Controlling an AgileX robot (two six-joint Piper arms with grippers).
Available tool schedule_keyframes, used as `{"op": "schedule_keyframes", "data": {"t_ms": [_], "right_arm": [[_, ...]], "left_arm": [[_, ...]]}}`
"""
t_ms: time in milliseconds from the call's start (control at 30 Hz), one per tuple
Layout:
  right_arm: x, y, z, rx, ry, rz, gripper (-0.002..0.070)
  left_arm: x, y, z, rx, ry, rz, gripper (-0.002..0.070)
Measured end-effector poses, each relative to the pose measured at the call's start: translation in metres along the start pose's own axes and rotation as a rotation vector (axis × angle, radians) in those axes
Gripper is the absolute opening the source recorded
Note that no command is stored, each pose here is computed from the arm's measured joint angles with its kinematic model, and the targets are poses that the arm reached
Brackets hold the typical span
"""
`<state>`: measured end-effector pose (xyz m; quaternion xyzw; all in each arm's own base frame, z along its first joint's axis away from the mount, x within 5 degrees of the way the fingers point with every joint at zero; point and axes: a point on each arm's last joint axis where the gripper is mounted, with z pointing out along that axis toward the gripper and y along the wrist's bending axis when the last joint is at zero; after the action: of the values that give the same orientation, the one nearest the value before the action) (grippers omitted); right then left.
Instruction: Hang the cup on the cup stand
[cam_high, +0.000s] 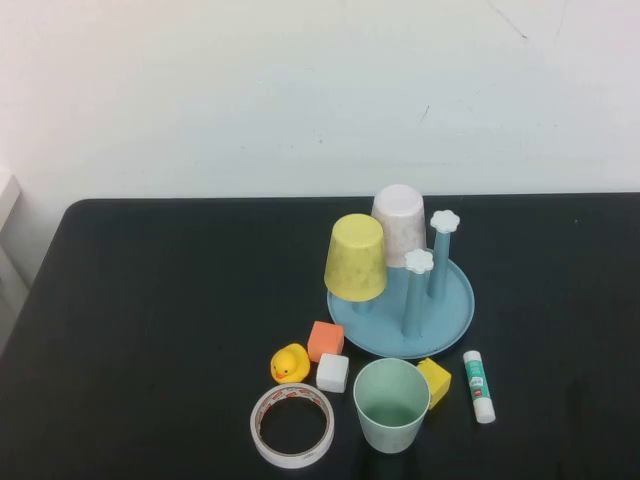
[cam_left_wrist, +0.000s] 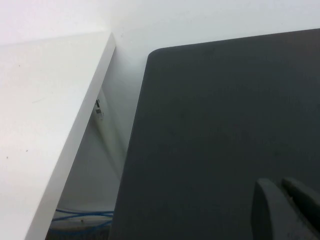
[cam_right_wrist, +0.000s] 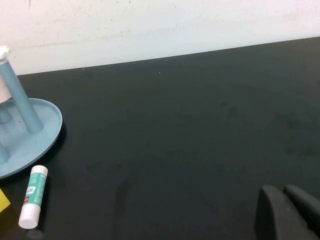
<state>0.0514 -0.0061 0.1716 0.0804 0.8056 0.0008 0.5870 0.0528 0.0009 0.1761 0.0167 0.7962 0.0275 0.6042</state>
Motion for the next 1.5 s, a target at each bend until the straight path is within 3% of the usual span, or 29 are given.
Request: {"op": "schedule_keyframes", "data": {"t_ms": [1033,1133,1233,1300,1400,1500], "right_arm": [[0.0,0.002,0.0,-0.022,0.004,0.052,-0.0001],[0.0,0.007,0.0,-0.072,0.012,0.196,-0.0001],[0.0,0.018,-0.001,-0.192,0.047,0.548,-0.0001],[-0.001,0.023,-0.002,-0.259,0.073,0.735,-0.0001],[-0.003,0.027,-0.004,-0.31,0.088,0.871,-0.0001],[-0.005,0.028,-0.004,-0.321,0.079,0.905,-0.0001]], "left_arm": [[0.0,0.0,0.0,0.004,0.002,-0.016,-0.0001],[-0.001,-0.004,0.0,0.046,-0.008,-0.227,-0.0001],[-0.004,-0.012,-0.001,0.148,-0.007,-0.654,-0.0001],[-0.007,-0.016,-0.002,0.205,-0.001,-0.856,-0.0001],[-0.01,-0.018,-0.002,0.242,-0.003,-0.982,-0.0001],[-0.013,-0.017,-0.002,0.248,-0.032,-1.039,-0.0001]]}}
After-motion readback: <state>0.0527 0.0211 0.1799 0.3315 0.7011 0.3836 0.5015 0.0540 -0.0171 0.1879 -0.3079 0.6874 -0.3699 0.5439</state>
